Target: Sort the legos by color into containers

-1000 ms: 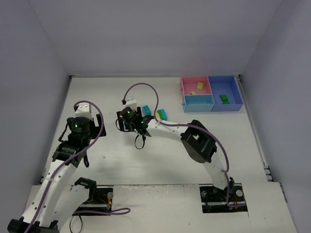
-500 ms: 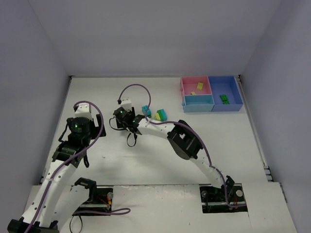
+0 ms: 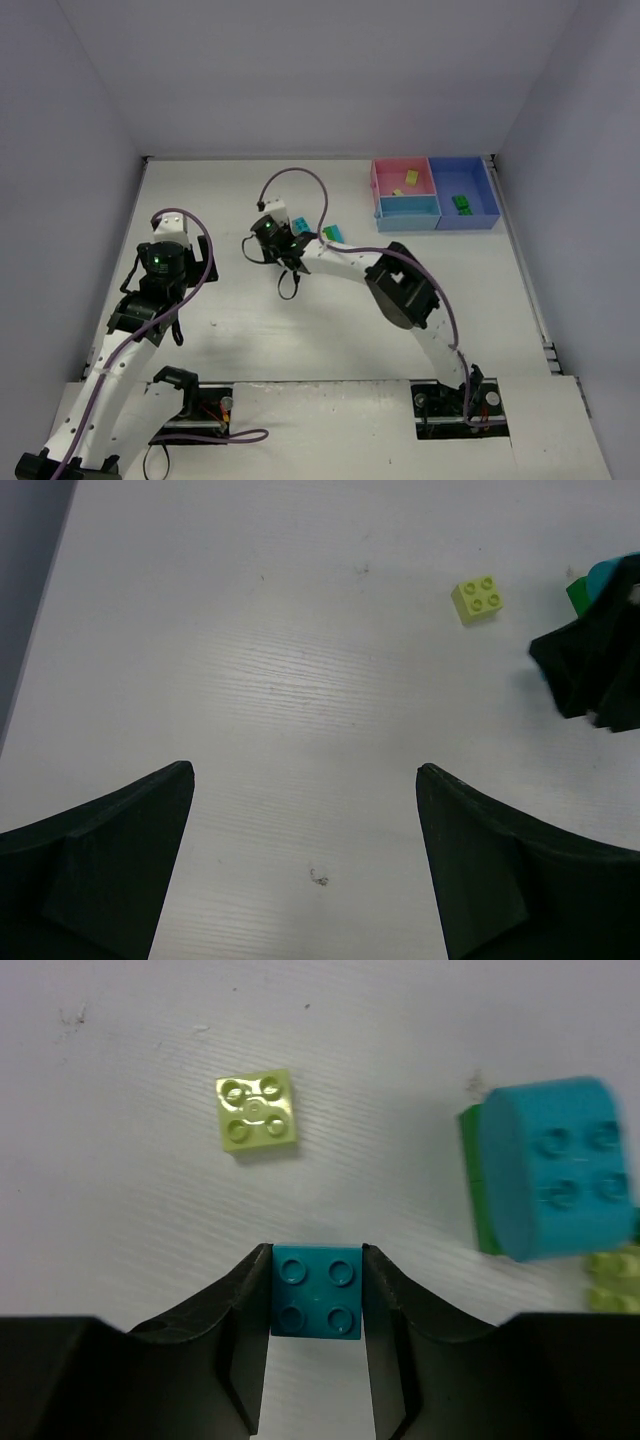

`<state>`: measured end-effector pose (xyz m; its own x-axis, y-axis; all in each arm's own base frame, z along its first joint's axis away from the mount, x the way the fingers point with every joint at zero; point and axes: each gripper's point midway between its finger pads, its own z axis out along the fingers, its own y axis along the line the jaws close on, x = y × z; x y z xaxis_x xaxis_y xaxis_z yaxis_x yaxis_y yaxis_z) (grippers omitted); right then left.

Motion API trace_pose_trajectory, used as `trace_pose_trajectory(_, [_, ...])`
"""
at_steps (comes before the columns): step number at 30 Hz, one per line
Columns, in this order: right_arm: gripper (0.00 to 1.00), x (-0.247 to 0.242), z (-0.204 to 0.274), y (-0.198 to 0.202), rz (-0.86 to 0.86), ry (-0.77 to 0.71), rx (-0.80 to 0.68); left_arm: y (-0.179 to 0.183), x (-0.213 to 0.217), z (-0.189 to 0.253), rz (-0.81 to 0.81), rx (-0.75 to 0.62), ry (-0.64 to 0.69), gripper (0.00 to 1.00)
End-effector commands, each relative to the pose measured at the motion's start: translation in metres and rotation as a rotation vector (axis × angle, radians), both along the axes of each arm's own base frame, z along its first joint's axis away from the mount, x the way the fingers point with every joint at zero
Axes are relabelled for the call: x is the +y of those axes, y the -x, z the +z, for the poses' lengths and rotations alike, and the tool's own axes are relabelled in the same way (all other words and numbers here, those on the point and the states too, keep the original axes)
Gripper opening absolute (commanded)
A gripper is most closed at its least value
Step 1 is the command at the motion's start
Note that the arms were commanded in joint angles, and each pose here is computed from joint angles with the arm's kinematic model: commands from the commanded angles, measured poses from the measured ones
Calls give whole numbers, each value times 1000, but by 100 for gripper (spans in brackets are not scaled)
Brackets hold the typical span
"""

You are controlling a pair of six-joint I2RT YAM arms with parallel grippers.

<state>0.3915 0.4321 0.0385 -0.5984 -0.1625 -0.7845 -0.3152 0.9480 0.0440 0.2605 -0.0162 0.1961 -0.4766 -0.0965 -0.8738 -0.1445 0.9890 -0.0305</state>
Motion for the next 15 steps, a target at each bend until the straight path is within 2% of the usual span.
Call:
trace_pose_trajectory(1, [0,-45,157,-39,-27,-175,-226,-8,-1,21,5,-70,8,85])
trace_pose_trajectory(6, [0,-133,174,-56,-24,-121,-248,-9,-2,21,1,-69,9,85])
trace_pose_trajectory(7, [0,-169,183,-67,-75,-99,-272,-9,-2,21,1,-69,9,85])
trace_pose_trajectory(10, [0,-221,165,-77,-120,-59,-246,-9,-3,21,-4,-70,11,85])
trace_pose_trajectory(11, [0,-253,160,-87,-171,-37,-242,-9,-3,21,-6,-68,12,85])
trace_pose_trajectory(15, [2,-310,137,-102,-237,-16,-199,-10,-5,20,-15,-66,15,85])
